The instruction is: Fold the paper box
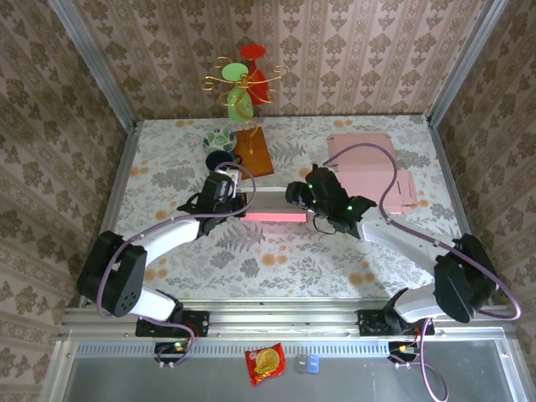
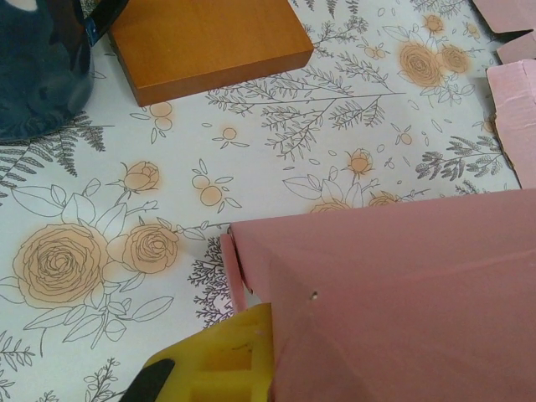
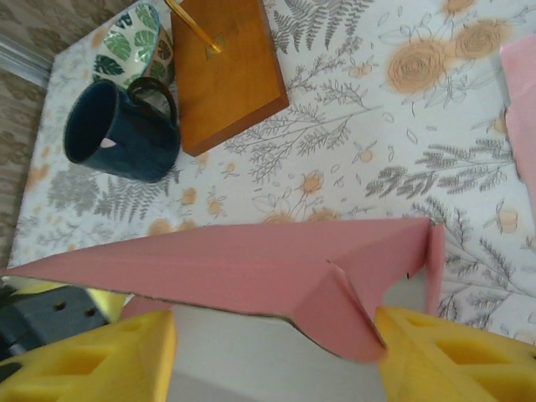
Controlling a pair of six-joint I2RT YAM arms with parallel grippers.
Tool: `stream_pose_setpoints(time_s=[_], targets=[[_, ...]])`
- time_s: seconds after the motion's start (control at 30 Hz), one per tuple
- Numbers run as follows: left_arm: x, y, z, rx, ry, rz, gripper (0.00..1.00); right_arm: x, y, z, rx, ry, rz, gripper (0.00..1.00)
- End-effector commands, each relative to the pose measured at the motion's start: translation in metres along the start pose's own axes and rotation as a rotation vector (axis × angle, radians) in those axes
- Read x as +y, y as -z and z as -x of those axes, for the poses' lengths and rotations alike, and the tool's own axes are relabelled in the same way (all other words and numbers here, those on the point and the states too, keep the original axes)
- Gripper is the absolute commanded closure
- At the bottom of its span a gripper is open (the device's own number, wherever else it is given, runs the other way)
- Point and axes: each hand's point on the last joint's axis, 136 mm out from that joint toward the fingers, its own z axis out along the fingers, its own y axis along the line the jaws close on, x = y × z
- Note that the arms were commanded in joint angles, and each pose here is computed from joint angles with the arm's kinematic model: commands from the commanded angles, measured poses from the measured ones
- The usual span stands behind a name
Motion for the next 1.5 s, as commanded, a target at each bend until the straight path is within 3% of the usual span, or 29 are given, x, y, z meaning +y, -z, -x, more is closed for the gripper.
stream_pose_setpoints(time_s=[0.0, 0.2, 0.47, 0.67, 1.03, 1.33, 1.47], targets=[[0.005, 0.002, -0.006, 0.01, 0.019, 0.031, 1.0, 0.006, 0.015, -0.002, 0.001, -0.214, 0.058, 0.33], [0.002, 0.002, -0.007, 0.014, 0.016, 0.036, 1.0, 0.0, 0.04, 0.01, -0.045, -0.366, 0.05, 0.33], [-0.002, 0.003, -0.005, 0.004, 0.009, 0.041, 1.0, -0.003, 0.057, 0.002, -0.046, -0.819, 0.067, 0.39], [-0.005, 0.003, -0.005, -0.003, 0.003, 0.053, 1.0, 0.009, 0.049, -0.009, 0.009, -1.076, 0.049, 0.44], [-0.008, 0.003, -0.009, -0.006, 0.001, 0.063, 1.0, 0.027, 0.016, -0.01, 0.022, -1.162, 0.025, 0.55], [-0.01, 0.003, -0.009, -0.007, 0.001, 0.06, 1.0, 0.035, 0.011, -0.004, 0.018, -1.158, 0.041, 0.57], [-0.01, 0.003, -0.01, -0.006, 0.0, 0.061, 1.0, 0.029, -0.006, -0.013, 0.025, -1.166, 0.006, 0.63]])
